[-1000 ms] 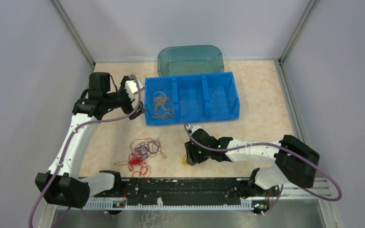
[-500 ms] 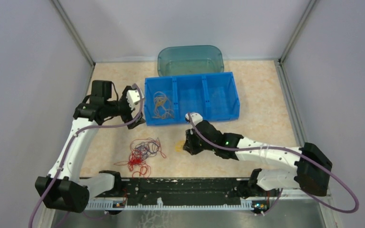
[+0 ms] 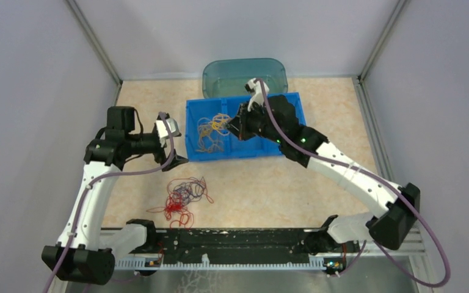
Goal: Untangle the cables
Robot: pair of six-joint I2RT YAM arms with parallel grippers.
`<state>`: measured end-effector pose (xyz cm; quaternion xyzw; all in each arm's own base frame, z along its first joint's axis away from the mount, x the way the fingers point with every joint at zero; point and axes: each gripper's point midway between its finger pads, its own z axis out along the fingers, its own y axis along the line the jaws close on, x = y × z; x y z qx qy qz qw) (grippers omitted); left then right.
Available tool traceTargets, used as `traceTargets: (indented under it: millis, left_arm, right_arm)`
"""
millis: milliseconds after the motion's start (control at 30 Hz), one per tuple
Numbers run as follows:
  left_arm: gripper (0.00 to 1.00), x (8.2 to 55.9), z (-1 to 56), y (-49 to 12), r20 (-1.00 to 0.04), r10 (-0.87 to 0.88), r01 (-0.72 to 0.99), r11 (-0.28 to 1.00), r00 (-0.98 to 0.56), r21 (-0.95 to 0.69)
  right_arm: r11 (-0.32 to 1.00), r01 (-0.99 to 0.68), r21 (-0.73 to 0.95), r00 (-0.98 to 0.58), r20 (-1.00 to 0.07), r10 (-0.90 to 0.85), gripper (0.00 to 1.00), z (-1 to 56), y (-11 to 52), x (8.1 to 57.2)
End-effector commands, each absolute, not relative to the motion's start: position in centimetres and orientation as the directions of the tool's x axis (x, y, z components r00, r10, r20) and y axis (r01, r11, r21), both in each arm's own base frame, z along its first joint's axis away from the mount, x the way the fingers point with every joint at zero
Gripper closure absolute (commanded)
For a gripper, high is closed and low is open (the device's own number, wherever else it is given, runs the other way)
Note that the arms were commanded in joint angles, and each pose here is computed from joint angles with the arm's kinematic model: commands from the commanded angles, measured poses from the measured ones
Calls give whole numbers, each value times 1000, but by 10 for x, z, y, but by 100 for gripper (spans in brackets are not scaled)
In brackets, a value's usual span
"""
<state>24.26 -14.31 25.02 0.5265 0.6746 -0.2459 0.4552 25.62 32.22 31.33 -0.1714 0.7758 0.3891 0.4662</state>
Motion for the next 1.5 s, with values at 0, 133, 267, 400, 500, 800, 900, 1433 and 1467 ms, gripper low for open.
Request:
traceTargets:
  millis: [0,133,267,400,500,800,900,1433,1467]
  left_arm:
    - [0,234,264,-148,-892,449,935,294,49,199]
    - [0,236,265,-146,-890,454,929,317,28,191]
    - [0,235,264,-144,-885,464,925,321,32,202]
    - [0,232,258,-143,-879,477,931,311,24,194]
    - [0,233,253,-141,-873,488,930,312,18,194]
    - [0,237,245,-136,-858,514,924,332,-7,191]
    - [0,243,244,-134,-856,516,917,347,-13,195]
    - [0,267,257,-116,-864,503,888,403,-12,223]
    - [0,267,259,-117,-866,500,888,401,-8,224]
  right_arm:
    - [631,-655,416,-500,-864,50,100,308,350,286]
    - [676,-634,375,-481,-876,35,100,293,373,325]
    - [723,-631,279,-435,-900,-32,100,264,388,360]
    - [752,-629,196,-392,-916,-89,100,247,401,387]
    - [758,-625,188,-394,-914,-98,100,238,413,404]
    - [781,-607,147,-327,-942,-77,26,249,418,421]
    - [755,-637,158,-304,-951,-57,9,252,407,400]
    - [463,-807,365,-497,-844,-201,20,143,409,198]
    - [447,-810,379,-509,-833,-217,21,136,413,191]
